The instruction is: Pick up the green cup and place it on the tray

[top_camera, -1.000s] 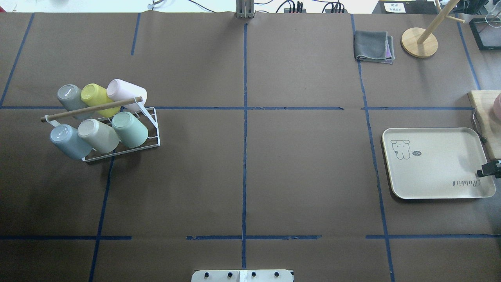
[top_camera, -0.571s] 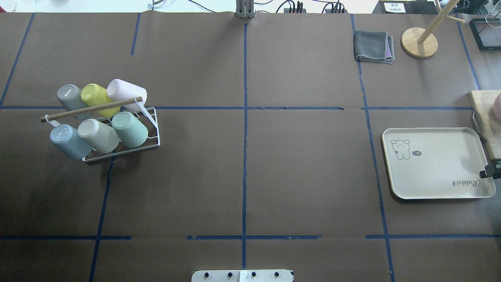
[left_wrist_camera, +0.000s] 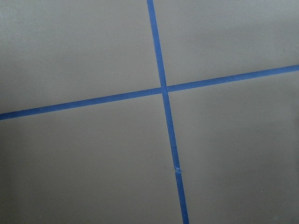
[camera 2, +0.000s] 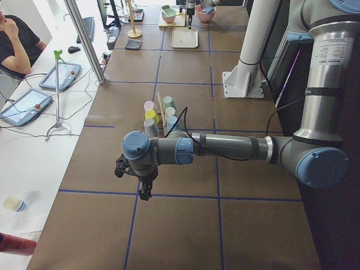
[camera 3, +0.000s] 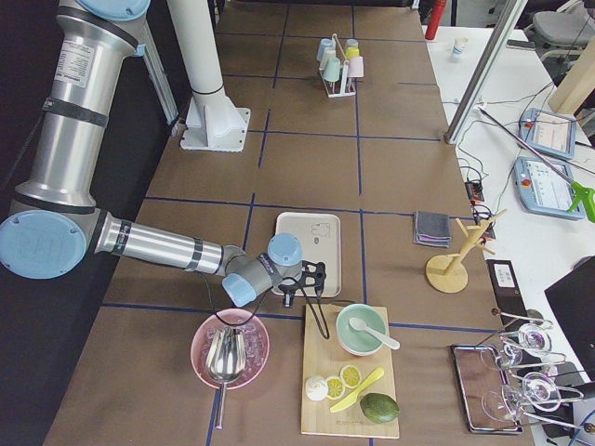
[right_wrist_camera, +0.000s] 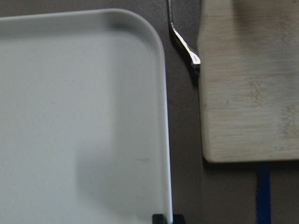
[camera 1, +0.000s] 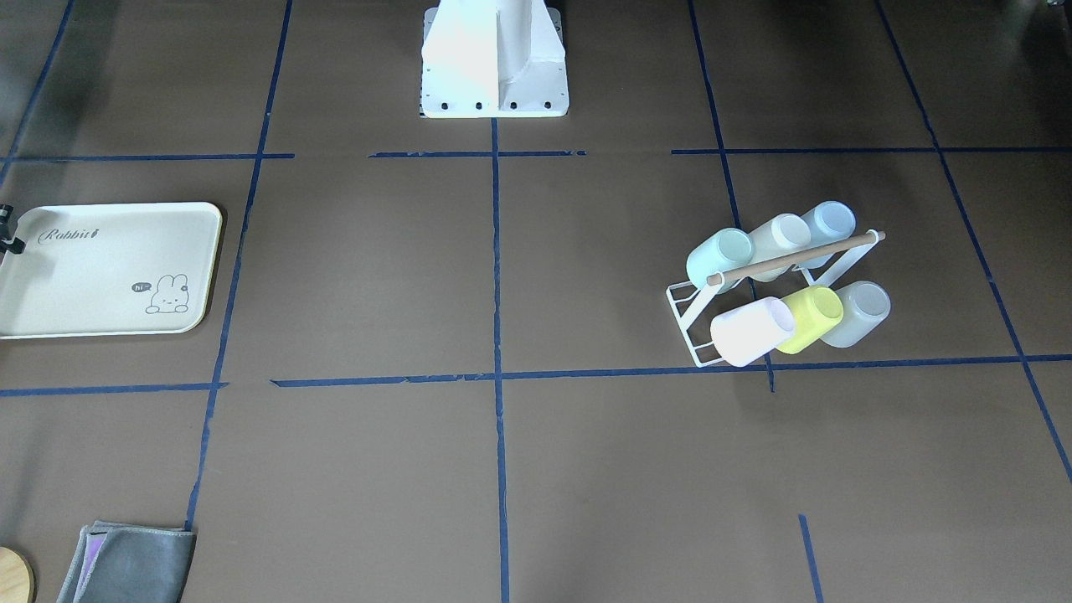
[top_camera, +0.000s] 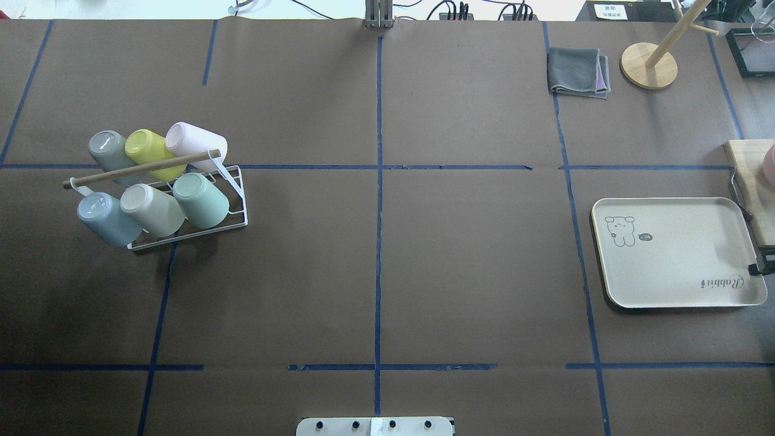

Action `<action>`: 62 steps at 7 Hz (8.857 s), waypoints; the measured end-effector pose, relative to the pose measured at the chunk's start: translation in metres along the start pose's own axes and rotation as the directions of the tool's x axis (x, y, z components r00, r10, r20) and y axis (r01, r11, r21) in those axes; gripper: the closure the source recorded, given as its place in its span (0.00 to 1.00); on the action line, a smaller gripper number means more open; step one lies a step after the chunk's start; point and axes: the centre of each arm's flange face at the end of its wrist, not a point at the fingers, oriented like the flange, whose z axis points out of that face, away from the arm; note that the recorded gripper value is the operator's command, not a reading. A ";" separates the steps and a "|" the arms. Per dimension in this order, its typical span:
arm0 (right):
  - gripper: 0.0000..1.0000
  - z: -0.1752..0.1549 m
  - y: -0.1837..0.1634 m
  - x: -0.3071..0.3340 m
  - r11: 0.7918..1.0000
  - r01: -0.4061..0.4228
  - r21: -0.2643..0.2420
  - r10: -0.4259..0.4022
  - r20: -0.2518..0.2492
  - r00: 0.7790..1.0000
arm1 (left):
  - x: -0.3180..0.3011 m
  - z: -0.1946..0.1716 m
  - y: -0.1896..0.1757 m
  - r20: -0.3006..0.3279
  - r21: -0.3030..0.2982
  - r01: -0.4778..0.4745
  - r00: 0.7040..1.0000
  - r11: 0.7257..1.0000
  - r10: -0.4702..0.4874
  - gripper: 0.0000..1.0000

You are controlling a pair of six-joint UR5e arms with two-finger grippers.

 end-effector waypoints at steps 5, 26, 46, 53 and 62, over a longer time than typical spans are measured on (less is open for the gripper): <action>1.00 -0.018 0.016 0.011 0.997 0.039 0.066 -0.043 0.059 0.997 | 0.001 -0.001 -0.001 0.000 0.001 -0.001 1.000 1.000 0.001 0.00; 1.00 -0.021 -0.001 -0.548 0.997 0.028 0.069 -0.046 0.269 0.962 | 0.008 -0.008 -0.006 0.001 0.016 0.026 1.000 1.000 -0.026 0.00; 0.00 -0.169 -0.111 -0.425 0.986 -0.133 0.101 0.127 0.067 0.990 | 0.361 -0.110 -0.094 0.533 0.102 -0.730 0.614 0.676 0.582 0.00; 0.00 -0.164 -0.122 -0.333 0.992 -0.046 0.115 0.050 -0.033 0.998 | 0.473 -0.075 -0.012 0.653 -0.380 -0.901 -0.102 0.208 0.750 0.00; 0.00 -0.149 -0.121 -0.300 0.995 -0.024 0.094 0.032 -0.080 0.996 | 0.630 0.074 0.091 0.267 -0.837 -0.520 -0.658 -0.168 0.705 0.00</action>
